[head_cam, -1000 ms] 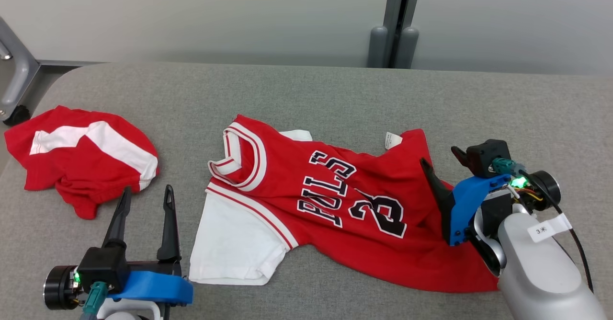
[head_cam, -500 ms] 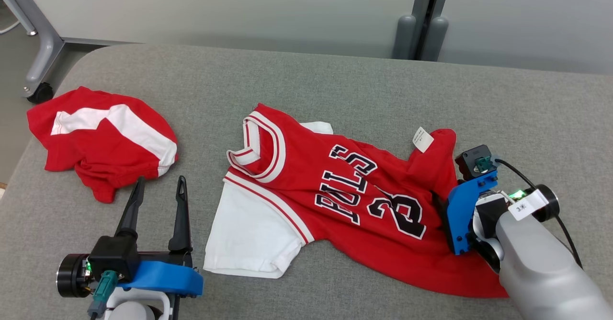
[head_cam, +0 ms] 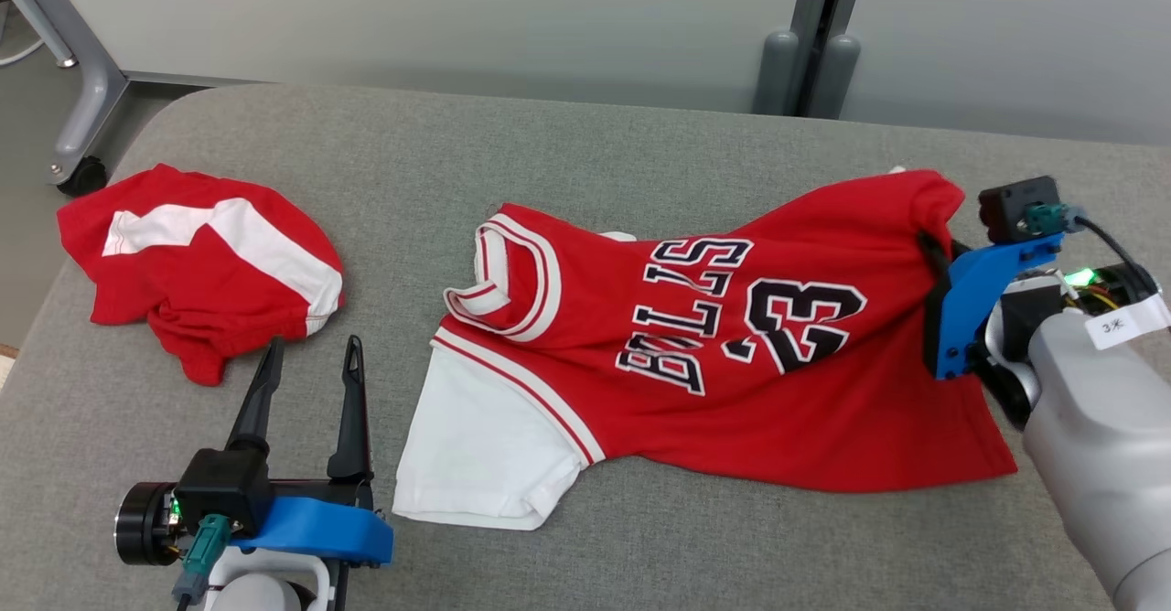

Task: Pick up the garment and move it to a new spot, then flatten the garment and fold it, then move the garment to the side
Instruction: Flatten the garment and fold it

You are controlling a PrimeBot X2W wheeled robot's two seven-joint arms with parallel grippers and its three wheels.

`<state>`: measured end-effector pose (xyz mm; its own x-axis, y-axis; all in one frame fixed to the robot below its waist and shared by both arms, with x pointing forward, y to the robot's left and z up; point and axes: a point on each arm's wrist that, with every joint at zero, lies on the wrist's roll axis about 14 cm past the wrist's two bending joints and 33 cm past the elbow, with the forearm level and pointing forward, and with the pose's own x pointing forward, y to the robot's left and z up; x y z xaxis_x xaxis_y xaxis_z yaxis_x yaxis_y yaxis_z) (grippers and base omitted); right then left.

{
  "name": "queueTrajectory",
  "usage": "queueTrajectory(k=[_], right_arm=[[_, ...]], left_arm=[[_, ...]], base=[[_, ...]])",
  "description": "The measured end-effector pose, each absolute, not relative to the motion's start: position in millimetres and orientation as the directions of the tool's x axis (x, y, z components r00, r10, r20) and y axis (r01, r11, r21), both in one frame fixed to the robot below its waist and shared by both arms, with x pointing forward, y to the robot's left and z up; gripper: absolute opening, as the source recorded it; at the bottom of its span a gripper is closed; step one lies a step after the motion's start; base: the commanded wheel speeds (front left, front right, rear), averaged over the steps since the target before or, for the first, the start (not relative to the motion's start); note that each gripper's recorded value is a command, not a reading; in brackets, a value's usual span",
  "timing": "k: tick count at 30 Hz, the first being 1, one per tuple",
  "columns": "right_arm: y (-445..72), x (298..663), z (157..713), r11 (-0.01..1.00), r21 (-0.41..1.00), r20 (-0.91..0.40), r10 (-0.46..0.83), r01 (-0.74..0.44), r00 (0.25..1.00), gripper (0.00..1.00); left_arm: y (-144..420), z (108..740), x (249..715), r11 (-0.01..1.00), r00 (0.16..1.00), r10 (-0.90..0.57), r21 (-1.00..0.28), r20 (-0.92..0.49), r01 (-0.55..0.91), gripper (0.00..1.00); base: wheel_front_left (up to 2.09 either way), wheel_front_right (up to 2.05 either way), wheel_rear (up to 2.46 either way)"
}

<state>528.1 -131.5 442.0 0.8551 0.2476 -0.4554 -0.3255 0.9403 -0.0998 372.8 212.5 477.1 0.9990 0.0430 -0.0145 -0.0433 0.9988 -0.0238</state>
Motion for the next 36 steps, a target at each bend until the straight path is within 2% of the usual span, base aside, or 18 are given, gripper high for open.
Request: queueTrajectory(k=[7, 9, 17, 22, 27, 36], right_arm=[[-141, 550, 460, 0.954, -0.112, -0.379, 0.218, -0.278, 0.899, 0.0], [-133, 547, 451, 0.952, -0.1, -0.396, 0.228, -0.288, 0.89, 1.0], [-137, 539, 455, 0.965, -0.064, -0.311, 0.223, -0.255, 0.924, 1.0], [-161, 528, 465, 0.978, -0.058, -0.248, 0.181, -0.201, 0.952, 1.0], [-185, 517, 496, 0.989, -0.041, -0.118, 0.137, -0.142, 0.984, 1.0], [-204, 467, 520, 0.998, -0.002, 0.052, 0.067, -0.067, 0.996, 1.0]], left_arm=[[215, 475, 372, 0.998, 0.998, 0.053, -0.024, -0.021, -0.053, 1.0], [216, 474, 372, 0.998, 0.998, 0.056, -0.025, -0.025, -0.056, 1.0], [212, 475, 380, 0.999, 0.999, 0.042, -0.026, -0.017, -0.042, 1.0], [209, 478, 382, 0.999, 0.999, 0.032, -0.016, -0.006, -0.032, 1.0], [206, 482, 384, 1.0, 1.0, 0.019, -0.011, 0.006, -0.019, 1.0], [197, 487, 382, 1.0, 1.0, -0.007, 0.001, 0.024, 0.007, 1.0]], base=[[0.0, 0.0, 0.0], [0.0, 0.0, 0.0], [0.0, 0.0, 0.0], [0.0, 0.0, 0.0], [0.0, 0.0, 0.0], [0.0, 0.0, 0.0]])
